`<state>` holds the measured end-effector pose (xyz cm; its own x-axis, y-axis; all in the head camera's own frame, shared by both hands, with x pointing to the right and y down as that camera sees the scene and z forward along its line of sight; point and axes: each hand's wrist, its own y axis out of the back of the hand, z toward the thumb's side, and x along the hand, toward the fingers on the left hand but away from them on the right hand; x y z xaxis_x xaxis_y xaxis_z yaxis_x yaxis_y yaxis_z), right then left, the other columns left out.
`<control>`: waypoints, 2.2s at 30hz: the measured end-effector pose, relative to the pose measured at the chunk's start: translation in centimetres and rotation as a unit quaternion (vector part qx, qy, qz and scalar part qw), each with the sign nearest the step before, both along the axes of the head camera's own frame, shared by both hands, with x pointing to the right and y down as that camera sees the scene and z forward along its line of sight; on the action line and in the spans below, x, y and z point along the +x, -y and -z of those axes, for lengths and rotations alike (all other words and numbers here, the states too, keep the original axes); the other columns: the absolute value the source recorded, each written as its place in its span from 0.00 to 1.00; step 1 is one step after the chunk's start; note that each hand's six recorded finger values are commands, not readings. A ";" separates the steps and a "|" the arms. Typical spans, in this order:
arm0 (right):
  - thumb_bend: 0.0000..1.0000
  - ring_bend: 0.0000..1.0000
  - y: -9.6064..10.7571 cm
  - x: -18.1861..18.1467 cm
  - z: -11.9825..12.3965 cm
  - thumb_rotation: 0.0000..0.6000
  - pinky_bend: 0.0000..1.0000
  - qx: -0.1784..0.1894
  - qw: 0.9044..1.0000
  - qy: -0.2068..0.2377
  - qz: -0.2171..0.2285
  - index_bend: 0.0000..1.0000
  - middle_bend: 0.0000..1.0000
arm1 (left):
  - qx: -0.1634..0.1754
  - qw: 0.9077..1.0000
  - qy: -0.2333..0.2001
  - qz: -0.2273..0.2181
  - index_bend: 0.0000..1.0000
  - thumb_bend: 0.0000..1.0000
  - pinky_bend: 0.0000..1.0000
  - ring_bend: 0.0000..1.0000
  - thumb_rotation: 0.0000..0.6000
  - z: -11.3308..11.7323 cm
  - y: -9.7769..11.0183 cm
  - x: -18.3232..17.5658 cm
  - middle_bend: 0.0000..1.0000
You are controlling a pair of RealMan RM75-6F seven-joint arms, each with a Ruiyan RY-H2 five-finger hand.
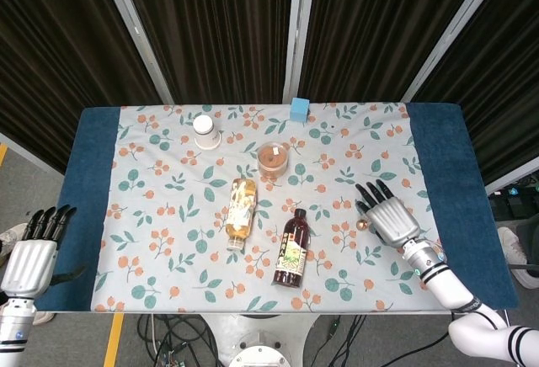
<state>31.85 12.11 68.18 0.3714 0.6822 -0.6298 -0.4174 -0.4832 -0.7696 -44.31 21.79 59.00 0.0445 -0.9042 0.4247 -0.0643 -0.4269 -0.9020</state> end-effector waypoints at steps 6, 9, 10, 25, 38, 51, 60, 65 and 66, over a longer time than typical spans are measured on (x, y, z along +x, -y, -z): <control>0.17 0.00 0.1 -0.3 -0.5 1.00 0.00 0.000 1.000 0.005 0.000 0.31 0.00 | -0.002 1.000 -0.001 0.000 0.04 0.00 0.05 0.00 1.00 -0.1 0.0 0.0 0.05; 0.18 0.00 0.2 -0.4 -0.6 1.00 0.00 -0.001 1.000 0.006 0.000 0.33 0.00 | -0.004 1.000 -0.002 0.001 0.04 0.00 0.05 0.00 1.00 -0.2 0.0 0.0 0.05; 0.18 0.00 0.2 -0.5 -0.6 1.00 0.00 -0.002 1.000 0.007 0.000 0.34 0.00 | -0.004 1.000 -0.002 0.001 0.04 0.00 0.05 0.00 1.00 -0.2 0.0 0.0 0.05; 0.19 0.00 0.4 -0.9 -1.1 1.00 0.00 -0.006 1.000 0.011 0.000 0.46 0.02 | -0.009 1.000 -0.011 0.001 0.04 0.00 0.05 0.00 1.00 -0.2 0.0 0.0 0.05; 0.21 0.00 0.6 -1.1 -1.4 1.00 0.00 -0.007 1.000 0.012 -0.001 0.53 0.04 | -0.014 1.000 -0.008 -0.002 0.04 0.00 0.05 0.00 1.00 -0.4 -0.1 0.1 0.05; 0.24 0.00 0.8 -1.3 -1.5 1.00 0.00 -0.008 1.000 0.013 -0.002 0.55 0.07 | -0.016 1.000 -0.008 0.000 0.04 0.00 0.05 0.00 1.00 -0.4 -0.2 0.0 0.05; 0.26 0.00 0.8 -1.6 -1.6 1.00 0.00 -0.011 1.000 0.014 0.000 0.55 0.07 | -0.016 1.000 -0.009 0.000 0.04 0.00 0.05 0.00 1.00 -0.3 -0.1 -0.1 0.05; 0.26 0.00 0.7 -1.6 -1.7 1.00 0.00 -0.013 1.000 0.014 0.001 0.55 0.08 | -0.016 1.000 -0.009 0.001 0.04 0.00 0.05 0.00 1.00 -0.3 -0.2 -0.2 0.05; 0.26 0.00 0.7 -1.7 -1.7 1.00 0.00 -0.013 1.000 0.014 0.001 0.55 0.08 | -0.016 1.000 -0.009 0.001 0.04 0.00 0.05 0.00 1.00 -0.3 -0.2 -0.2 0.05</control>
